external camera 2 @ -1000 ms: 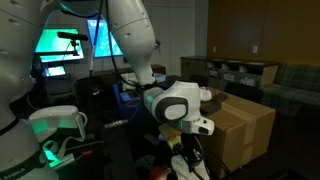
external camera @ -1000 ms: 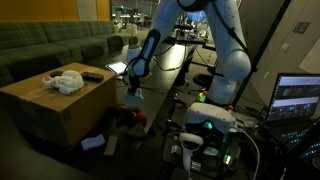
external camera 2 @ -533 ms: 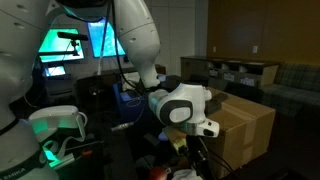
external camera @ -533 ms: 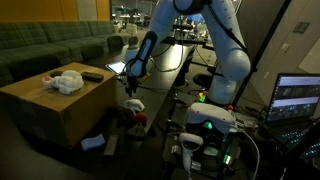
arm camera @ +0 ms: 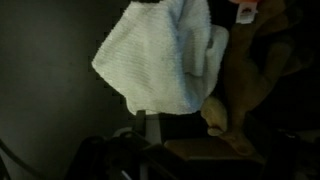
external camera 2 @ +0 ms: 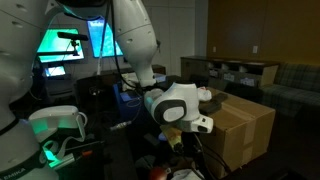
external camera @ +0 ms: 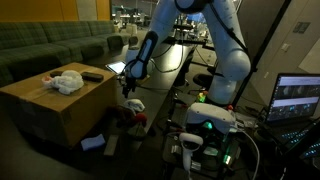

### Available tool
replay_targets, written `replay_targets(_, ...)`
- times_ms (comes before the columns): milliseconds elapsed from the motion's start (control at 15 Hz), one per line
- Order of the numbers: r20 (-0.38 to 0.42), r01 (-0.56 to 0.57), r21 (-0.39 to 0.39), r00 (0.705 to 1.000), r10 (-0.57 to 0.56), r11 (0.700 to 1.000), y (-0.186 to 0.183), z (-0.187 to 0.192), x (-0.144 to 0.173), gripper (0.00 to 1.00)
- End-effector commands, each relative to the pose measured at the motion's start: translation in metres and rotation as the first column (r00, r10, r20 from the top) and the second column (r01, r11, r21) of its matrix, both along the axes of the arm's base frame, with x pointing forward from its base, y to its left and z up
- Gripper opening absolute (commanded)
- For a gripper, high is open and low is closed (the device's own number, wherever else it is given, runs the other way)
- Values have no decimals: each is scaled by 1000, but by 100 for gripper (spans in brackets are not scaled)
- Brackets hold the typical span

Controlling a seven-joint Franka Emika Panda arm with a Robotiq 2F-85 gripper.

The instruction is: Pick up all the objects on the box and put them on table, then pick up the all the objects on the table and put them on the box

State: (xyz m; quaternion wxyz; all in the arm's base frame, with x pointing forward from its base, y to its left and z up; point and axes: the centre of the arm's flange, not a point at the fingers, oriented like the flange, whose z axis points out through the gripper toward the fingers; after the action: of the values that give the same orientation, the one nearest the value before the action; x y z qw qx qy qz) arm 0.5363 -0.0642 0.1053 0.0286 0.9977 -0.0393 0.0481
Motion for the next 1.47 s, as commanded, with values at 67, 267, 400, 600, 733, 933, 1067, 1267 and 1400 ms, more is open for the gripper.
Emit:
replay_targets(67,61,-71,89,996,65,994,57,10,-28,100)
replay_targets(267,71,-122,118,991,114,986,95,0,-37,100)
replay_targets(400,75,-138,116,989,130,984,110,-6,-40,100)
replay_targets(600,87,-153,99,986,145,983,123,-20,-39,100)
replay_targets(733,87,-159,84,985,152,984,124,-29,-37,100)
replay_targets(933,92,-164,76,983,157,984,123,-39,-37,100)
replay_targets(1067,95,-163,73,983,156,984,120,-46,-34,100)
replay_targets(1267,89,-161,78,984,154,984,115,-56,-29,100)
replay_targets(1400,88,-159,85,984,152,984,114,-63,-25,100)
